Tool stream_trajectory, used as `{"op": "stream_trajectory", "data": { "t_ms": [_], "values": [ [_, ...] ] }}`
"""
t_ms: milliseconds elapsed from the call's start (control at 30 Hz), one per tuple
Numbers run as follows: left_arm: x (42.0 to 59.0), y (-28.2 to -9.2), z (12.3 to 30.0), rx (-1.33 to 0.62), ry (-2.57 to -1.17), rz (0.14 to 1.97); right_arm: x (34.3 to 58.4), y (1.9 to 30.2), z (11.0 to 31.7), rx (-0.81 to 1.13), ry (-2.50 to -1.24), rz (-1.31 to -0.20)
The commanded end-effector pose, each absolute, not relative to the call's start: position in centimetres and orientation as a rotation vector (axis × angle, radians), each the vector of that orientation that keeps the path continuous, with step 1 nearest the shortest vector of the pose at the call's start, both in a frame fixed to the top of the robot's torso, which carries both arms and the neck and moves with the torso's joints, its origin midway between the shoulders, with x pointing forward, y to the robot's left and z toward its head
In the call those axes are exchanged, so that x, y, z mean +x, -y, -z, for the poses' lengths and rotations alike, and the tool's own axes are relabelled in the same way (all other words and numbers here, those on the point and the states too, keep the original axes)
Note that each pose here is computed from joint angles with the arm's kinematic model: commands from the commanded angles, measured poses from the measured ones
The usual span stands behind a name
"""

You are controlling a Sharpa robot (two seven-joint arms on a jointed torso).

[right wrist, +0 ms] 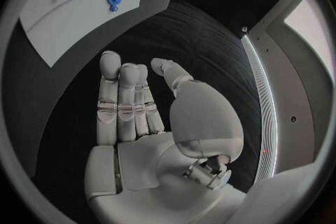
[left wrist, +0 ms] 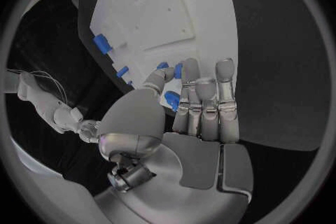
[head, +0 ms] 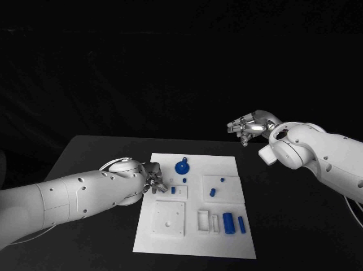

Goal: Assemble the parts on the task board

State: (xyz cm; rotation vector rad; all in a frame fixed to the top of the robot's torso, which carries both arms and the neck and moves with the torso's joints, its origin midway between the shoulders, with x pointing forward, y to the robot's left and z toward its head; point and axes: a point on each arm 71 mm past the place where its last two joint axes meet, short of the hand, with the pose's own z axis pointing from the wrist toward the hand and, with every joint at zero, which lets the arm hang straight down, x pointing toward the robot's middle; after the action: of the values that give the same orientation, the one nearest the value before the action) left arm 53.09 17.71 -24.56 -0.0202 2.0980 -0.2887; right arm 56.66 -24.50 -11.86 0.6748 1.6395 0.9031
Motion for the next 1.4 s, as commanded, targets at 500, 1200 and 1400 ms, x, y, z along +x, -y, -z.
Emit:
{"op": "stream_trajectory", "data": {
  "t_ms": [500,1200,1400],
  "values": [
    [53.02,-17.67,24.78,-0.001,-2.138,0.300,56.61,24.35,11.83,0.658,-1.648,-0.912],
    [53.19,-17.60,25.17,-0.002,-2.175,0.284,56.57,24.30,11.94,0.656,-1.642,-0.918],
    [53.15,-17.37,25.24,-0.005,-2.183,0.287,56.57,24.28,11.98,0.656,-1.642,-0.918]
  ]
}}
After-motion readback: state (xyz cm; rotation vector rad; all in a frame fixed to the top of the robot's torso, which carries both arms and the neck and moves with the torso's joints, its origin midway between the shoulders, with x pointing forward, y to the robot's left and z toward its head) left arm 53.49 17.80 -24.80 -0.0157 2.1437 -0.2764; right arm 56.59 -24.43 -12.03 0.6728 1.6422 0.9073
